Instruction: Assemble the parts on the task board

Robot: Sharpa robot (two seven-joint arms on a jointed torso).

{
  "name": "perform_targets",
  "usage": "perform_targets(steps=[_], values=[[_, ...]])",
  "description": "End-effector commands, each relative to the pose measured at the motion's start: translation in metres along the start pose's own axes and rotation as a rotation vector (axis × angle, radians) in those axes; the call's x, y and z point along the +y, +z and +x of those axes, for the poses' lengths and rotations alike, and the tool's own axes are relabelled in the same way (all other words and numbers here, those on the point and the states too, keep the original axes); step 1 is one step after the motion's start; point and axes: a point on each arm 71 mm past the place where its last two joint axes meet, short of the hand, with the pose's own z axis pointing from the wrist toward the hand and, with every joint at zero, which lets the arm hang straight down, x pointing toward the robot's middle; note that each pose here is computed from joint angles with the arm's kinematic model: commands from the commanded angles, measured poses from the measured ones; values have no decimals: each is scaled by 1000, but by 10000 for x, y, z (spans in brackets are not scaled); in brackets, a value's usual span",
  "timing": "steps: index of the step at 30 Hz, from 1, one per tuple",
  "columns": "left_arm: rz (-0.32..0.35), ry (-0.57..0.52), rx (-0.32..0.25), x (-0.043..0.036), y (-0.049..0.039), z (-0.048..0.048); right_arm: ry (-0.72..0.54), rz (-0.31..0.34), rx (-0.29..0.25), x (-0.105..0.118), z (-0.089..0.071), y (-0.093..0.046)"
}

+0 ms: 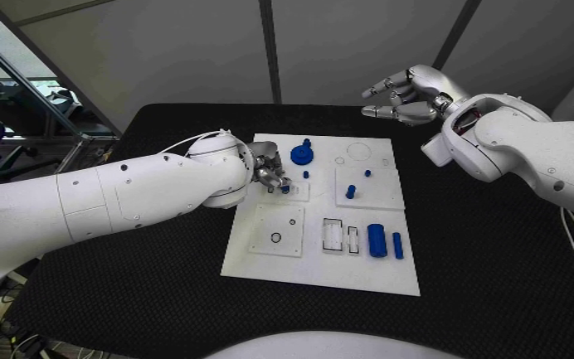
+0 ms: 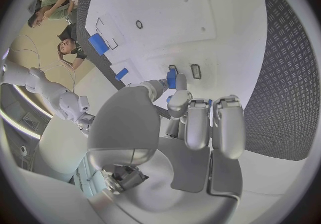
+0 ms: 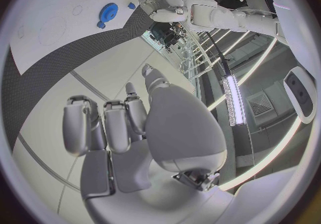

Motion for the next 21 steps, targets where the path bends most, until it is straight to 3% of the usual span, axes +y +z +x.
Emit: perform_targets(steps=[1,10,21], values=[[-3,18,0,15,-10,15,-4,-16,6,20,-3,5],[-2,27,22,14,-48,54,-4,-16,10,18,1,10],[7,16,7,-4,-60,56,-3,-17,12,20,8,20]])
